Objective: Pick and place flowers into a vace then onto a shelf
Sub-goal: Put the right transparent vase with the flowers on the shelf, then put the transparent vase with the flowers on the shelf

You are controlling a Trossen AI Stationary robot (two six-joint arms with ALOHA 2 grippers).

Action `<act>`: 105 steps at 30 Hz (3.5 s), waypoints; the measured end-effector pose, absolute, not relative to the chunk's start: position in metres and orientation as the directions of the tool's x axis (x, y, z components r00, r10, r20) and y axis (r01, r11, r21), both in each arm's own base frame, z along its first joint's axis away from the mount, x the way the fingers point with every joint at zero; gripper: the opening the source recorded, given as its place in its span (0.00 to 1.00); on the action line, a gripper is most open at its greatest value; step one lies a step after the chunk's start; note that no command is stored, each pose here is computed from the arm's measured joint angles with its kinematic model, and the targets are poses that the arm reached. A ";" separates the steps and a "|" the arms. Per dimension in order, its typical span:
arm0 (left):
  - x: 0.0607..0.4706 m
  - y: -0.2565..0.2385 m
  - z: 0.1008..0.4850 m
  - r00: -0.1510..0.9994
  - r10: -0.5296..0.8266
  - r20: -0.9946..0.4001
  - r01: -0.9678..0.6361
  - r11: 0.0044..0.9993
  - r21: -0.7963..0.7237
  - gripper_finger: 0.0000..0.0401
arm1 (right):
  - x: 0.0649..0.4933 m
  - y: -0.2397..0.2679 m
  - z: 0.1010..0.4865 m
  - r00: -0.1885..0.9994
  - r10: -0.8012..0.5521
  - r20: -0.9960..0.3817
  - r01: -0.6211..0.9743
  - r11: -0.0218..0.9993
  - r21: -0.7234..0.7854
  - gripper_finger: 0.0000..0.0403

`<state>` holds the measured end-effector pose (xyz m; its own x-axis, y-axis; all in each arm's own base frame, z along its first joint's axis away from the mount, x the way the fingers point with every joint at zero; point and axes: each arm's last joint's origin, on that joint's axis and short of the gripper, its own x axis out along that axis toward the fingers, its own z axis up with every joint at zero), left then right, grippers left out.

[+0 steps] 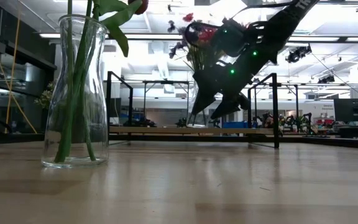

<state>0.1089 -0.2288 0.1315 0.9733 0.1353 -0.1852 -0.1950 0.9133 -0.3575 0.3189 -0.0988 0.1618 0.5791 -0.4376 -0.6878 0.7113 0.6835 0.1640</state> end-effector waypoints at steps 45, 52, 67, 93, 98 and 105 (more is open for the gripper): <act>0.109 -0.229 0.131 0.973 0.136 -0.186 -0.196 0.915 -0.353 0.41 | 0.330 -0.102 0.183 0.596 -0.409 -0.691 0.654 0.747 0.122 0.84; 0.109 -0.228 0.131 0.973 0.136 -0.186 -0.196 0.915 -0.353 0.41 | 0.321 -0.099 0.187 0.552 -0.395 -0.734 0.668 0.737 0.106 0.84; 0.109 -0.228 0.131 0.973 0.138 -0.187 -0.197 0.917 -0.347 0.41 | 0.292 -0.063 0.236 0.591 -0.330 -0.736 0.623 0.766 0.157 0.84; 0.112 -0.238 0.144 0.984 0.105 -0.143 -0.167 0.823 -0.543 0.41 | 0.220 0.043 0.334 0.901 -0.035 -0.431 0.241 0.869 0.433 0.84; 0.117 -0.244 0.152 0.985 0.109 -0.136 -0.168 0.807 -0.566 0.41 | 0.219 0.056 0.351 0.961 0.035 -0.274 0.092 0.894 0.438 0.84; 0.146 -0.240 0.160 0.978 0.112 -0.178 -0.189 0.837 -0.514 0.41 | 0.219 0.068 0.372 0.993 0.098 -0.069 -0.063 0.915 0.398 0.84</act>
